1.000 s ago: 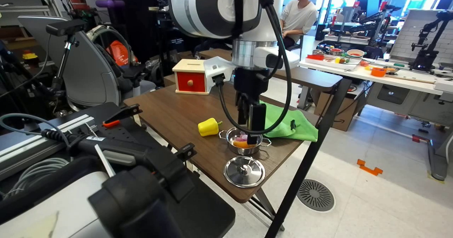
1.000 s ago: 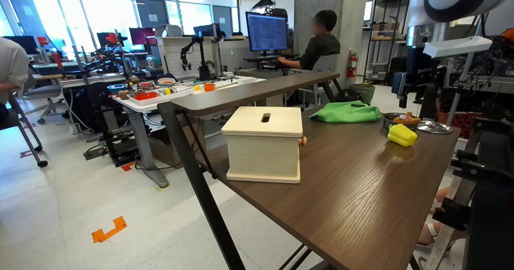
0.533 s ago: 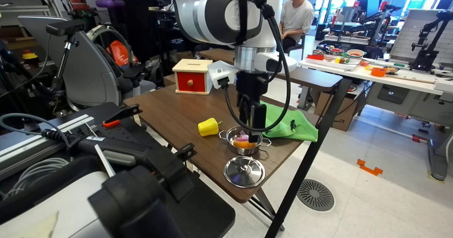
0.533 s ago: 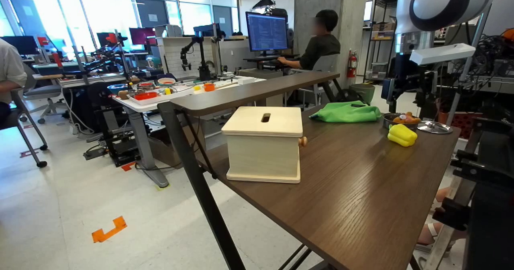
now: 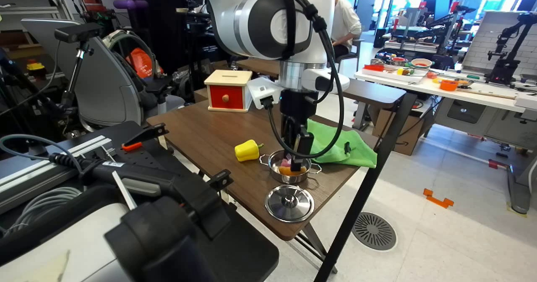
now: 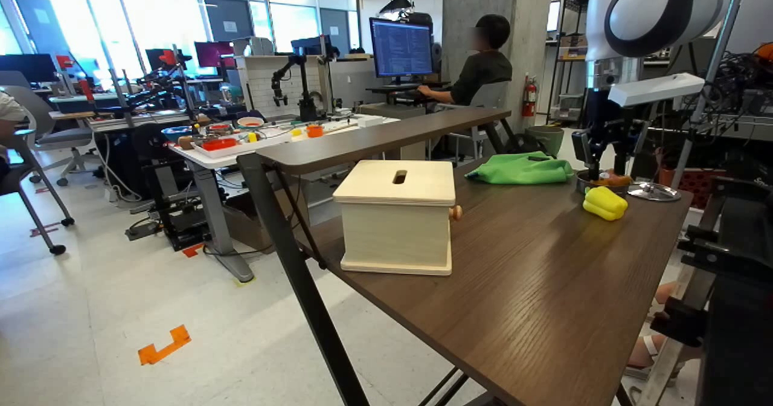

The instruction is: Take the plush toy out of the silver pot

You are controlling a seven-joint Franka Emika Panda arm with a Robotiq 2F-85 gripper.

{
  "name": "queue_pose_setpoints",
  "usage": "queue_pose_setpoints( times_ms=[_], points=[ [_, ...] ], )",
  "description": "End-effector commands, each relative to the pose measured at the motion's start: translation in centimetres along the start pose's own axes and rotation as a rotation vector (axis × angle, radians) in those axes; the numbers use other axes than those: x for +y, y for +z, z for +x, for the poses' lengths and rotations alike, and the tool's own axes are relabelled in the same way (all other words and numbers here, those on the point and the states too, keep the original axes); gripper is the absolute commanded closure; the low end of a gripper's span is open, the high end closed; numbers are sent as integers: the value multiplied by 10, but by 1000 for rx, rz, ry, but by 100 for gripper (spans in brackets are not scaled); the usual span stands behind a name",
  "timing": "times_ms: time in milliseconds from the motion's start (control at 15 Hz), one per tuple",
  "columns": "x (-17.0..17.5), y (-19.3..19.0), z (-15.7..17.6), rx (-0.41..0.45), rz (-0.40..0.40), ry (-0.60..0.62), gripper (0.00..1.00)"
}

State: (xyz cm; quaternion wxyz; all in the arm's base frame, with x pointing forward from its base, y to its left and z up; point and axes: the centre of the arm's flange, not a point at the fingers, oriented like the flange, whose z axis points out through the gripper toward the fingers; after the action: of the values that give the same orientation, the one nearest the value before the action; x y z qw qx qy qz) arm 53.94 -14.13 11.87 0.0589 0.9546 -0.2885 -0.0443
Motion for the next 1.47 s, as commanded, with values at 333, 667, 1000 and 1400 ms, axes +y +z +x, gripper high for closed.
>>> queue_pose_setpoints(
  times_ms=[333, 667, 1000, 1400],
  points=[
    [1, -3, 3, -6, 9, 15, 100],
    [-3, -36, -10, 41, 33, 4, 98],
    [-25, -102, -35, 152, 85, -39, 98],
    [-63, -142, -32, 221, 169, -82, 98]
  ],
)
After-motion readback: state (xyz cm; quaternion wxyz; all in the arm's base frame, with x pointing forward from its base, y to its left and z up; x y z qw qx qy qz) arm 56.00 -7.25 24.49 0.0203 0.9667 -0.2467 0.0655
